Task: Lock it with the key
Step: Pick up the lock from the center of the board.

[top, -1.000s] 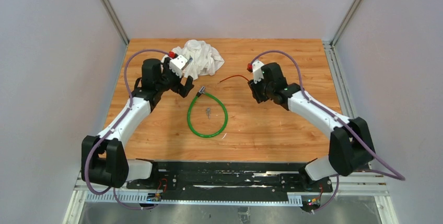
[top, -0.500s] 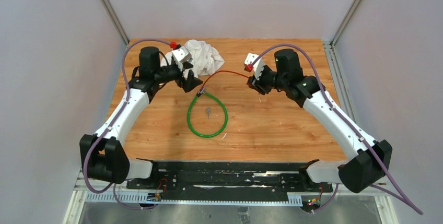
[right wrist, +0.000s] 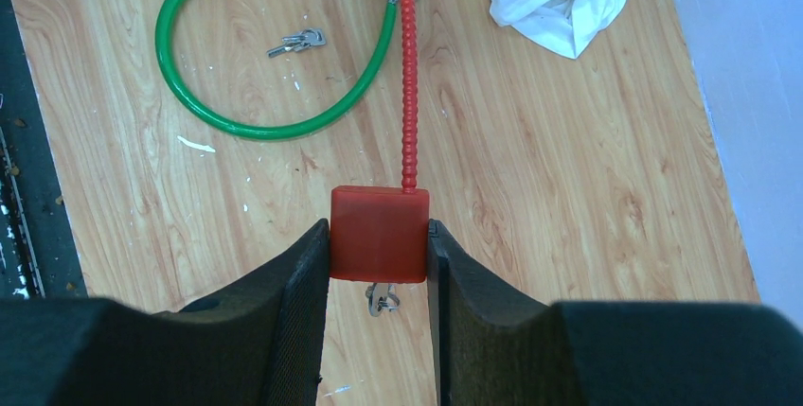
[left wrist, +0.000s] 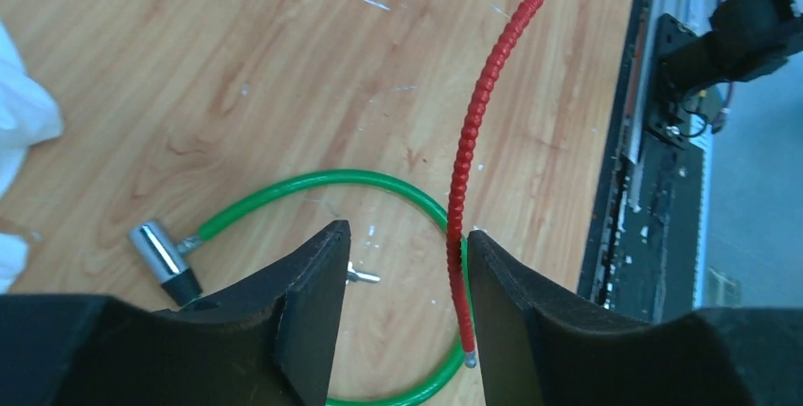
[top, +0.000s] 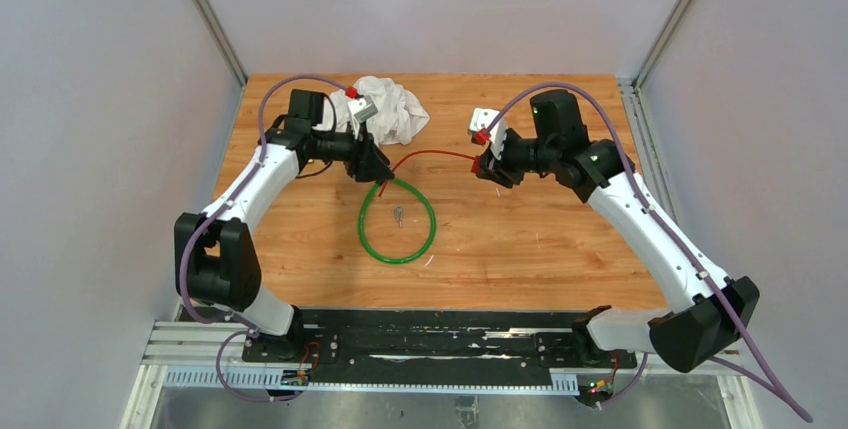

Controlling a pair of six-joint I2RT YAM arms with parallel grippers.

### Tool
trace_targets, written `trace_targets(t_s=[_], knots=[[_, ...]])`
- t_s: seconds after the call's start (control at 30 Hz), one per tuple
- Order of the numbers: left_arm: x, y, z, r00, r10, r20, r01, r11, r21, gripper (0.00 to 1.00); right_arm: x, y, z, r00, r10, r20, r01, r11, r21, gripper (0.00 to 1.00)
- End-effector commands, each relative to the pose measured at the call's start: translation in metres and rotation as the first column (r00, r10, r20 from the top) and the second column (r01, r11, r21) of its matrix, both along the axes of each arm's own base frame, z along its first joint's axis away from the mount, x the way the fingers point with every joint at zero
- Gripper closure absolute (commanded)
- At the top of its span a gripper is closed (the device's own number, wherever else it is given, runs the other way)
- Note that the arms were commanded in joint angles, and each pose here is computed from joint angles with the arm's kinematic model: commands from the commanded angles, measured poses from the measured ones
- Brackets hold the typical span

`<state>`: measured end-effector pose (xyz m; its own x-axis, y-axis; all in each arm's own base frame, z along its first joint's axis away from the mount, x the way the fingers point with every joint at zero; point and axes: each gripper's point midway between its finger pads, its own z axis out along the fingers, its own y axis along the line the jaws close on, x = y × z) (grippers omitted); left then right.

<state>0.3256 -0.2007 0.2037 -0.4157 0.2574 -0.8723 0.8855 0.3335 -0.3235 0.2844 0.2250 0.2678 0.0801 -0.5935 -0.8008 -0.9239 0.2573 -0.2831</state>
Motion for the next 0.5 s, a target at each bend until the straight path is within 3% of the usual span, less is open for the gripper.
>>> trace_targets(t_s=[0.0,0.13,0.33,0.47], knots=[[-0.021,-0.011,0.005,0.994,-0.071,-0.082,0.066,0.996,-0.06,0.47,-0.003,-0.002,0.014,0.999,0.001,0.035,-0.003,0.999,0.033,0.99],[-0.029,-0.014,-0.002,0.986,-0.095,-0.14,0.083,0.993,-0.088,0.48,-0.001,-0.003,0.013,0.999,-0.02,0.045,0.018,0.999,0.042,0.99],[-0.033,-0.016,-0.001,0.98,-0.106,-0.167,0.089,0.99,-0.106,0.61,0.0,-0.005,0.006,0.998,-0.037,0.051,0.035,0.999,0.042,0.99],[-0.035,-0.019,0.004,0.979,-0.116,-0.165,0.098,0.989,-0.112,0.8,0.003,-0.006,-0.003,0.997,-0.05,0.052,0.048,0.998,0.039,0.99]])
